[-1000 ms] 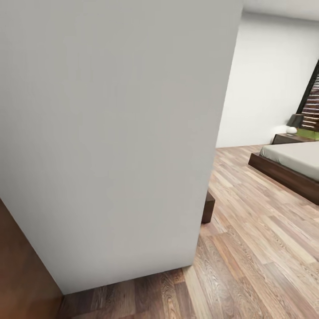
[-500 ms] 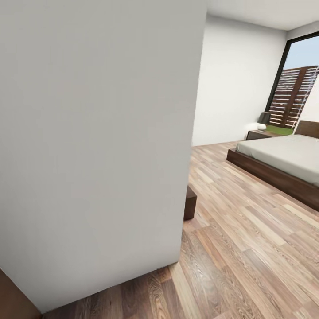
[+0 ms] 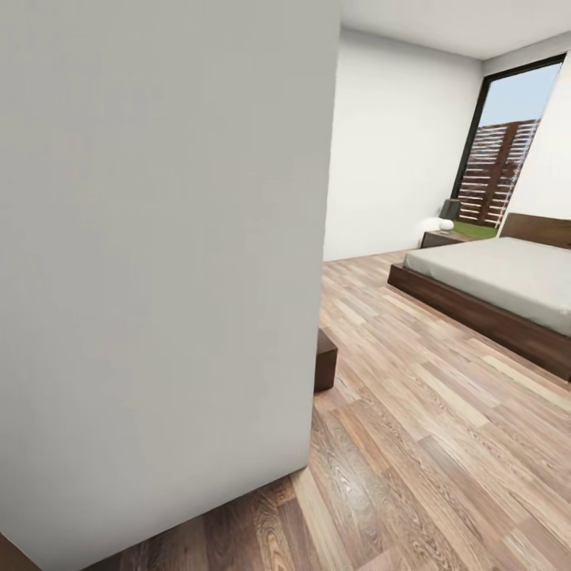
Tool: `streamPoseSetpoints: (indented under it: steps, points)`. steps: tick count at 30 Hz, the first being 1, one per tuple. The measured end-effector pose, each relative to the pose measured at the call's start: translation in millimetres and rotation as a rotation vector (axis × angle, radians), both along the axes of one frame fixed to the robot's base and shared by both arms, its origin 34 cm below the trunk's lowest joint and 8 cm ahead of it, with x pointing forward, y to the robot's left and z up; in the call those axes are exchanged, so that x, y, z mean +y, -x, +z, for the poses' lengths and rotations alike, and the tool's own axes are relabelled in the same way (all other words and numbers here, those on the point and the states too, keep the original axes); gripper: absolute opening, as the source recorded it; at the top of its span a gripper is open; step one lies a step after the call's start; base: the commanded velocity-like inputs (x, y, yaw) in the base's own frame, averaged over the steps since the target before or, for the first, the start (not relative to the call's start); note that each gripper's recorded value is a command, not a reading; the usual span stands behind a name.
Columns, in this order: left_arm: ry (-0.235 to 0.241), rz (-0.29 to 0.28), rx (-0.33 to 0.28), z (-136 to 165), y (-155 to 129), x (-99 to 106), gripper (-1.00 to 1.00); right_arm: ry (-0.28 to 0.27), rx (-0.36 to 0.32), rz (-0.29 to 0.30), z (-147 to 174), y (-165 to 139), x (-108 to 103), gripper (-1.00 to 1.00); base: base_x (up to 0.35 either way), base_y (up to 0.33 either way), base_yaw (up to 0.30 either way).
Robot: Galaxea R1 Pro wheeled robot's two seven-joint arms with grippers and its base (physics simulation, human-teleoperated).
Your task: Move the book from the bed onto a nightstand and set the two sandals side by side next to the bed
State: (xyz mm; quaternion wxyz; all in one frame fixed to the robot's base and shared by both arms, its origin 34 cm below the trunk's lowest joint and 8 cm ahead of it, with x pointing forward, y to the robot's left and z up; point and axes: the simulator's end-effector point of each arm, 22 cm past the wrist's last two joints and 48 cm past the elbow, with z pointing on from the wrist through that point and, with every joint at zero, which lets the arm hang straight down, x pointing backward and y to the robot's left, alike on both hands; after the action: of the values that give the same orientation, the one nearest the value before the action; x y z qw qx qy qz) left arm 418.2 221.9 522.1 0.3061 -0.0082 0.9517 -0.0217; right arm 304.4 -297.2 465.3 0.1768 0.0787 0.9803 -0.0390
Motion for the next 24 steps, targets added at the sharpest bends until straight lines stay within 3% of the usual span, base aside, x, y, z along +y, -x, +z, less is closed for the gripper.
streamPoseSetpoints:
  steps: [24]
  points:
    - [0.000, 0.000, 0.009, -2.6, 2.8, 0.1, 1.00, 0.000, 0.009, 0.000, -1.5, 3.4, 0.0, 1.00, 0.000, 0.000, -0.244]
